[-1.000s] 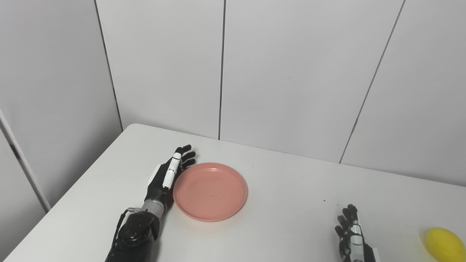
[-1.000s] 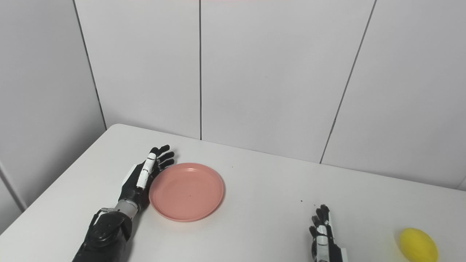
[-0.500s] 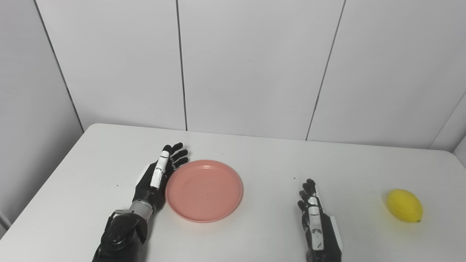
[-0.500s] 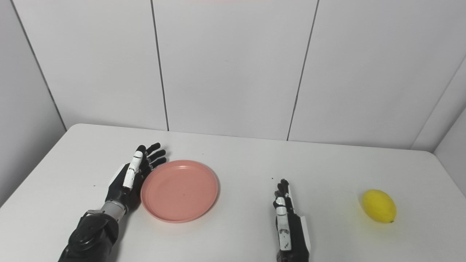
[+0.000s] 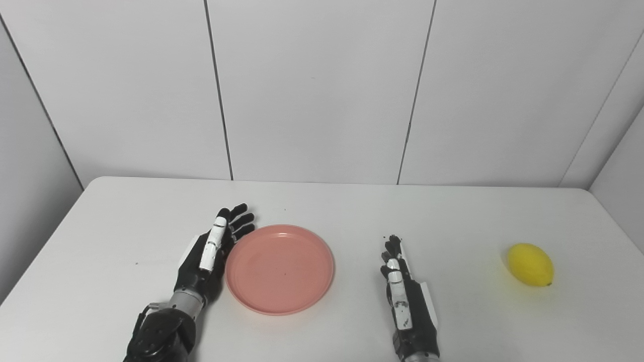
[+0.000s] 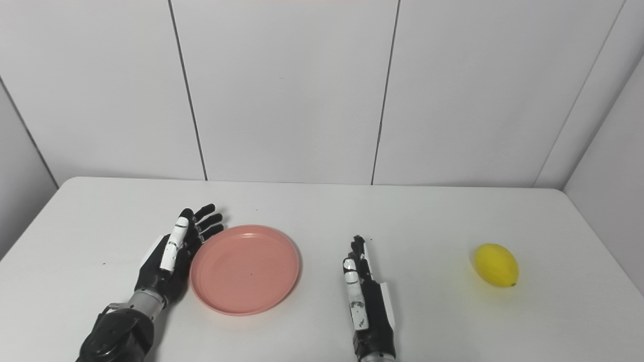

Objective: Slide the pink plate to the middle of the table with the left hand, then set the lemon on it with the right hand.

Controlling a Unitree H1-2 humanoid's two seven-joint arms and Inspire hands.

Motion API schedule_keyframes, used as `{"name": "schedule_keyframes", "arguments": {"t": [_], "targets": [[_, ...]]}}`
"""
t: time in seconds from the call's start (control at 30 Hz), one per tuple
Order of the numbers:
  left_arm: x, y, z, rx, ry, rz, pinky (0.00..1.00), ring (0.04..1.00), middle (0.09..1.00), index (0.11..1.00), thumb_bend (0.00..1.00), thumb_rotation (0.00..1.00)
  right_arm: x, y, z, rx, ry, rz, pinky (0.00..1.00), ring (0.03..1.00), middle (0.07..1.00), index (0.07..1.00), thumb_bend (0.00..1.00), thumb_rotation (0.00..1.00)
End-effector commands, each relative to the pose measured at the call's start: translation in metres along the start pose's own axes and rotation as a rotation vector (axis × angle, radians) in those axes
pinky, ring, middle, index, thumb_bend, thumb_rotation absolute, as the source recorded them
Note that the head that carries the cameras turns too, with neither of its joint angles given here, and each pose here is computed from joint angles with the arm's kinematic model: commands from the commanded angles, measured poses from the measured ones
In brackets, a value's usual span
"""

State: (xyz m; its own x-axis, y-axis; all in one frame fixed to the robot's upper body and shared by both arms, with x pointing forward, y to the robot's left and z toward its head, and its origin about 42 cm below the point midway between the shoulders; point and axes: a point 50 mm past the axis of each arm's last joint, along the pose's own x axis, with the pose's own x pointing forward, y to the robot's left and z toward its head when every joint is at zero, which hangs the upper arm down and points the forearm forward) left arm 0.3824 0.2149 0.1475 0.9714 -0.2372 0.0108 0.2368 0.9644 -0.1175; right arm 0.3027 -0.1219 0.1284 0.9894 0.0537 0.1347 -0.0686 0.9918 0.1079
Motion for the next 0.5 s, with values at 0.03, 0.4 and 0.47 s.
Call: {"name": "schedule_keyframes", "arguments": {"t": [0.03, 0.4, 0.47], "targets": [[0.003, -0.014, 0.016, -0.024, -0.046, -0.027, 0.89, 0.899, 0.891, 0.869, 0.48, 1.0, 0.009, 0.009, 0.016, 0.012, -0.098, 0.002, 1.0, 1.0, 0.997, 1.0, 0.61, 1.0], [-0.004, -0.042, 0.006, -0.055, -0.042, -0.026, 0.93, 0.925, 0.918, 0.9, 0.46, 1.0, 0.009, 0.006, 0.015, 0.005, -0.108, 0.002, 1.0, 1.0, 0.998, 1.0, 0.61, 0.99], [-0.003, -0.045, 0.0, -0.059, -0.042, -0.031, 0.92, 0.92, 0.914, 0.896, 0.47, 1.0, 0.009, 0.005, 0.014, 0.006, -0.111, 0.001, 1.0, 1.0, 0.999, 1.0, 0.61, 0.99]]}}
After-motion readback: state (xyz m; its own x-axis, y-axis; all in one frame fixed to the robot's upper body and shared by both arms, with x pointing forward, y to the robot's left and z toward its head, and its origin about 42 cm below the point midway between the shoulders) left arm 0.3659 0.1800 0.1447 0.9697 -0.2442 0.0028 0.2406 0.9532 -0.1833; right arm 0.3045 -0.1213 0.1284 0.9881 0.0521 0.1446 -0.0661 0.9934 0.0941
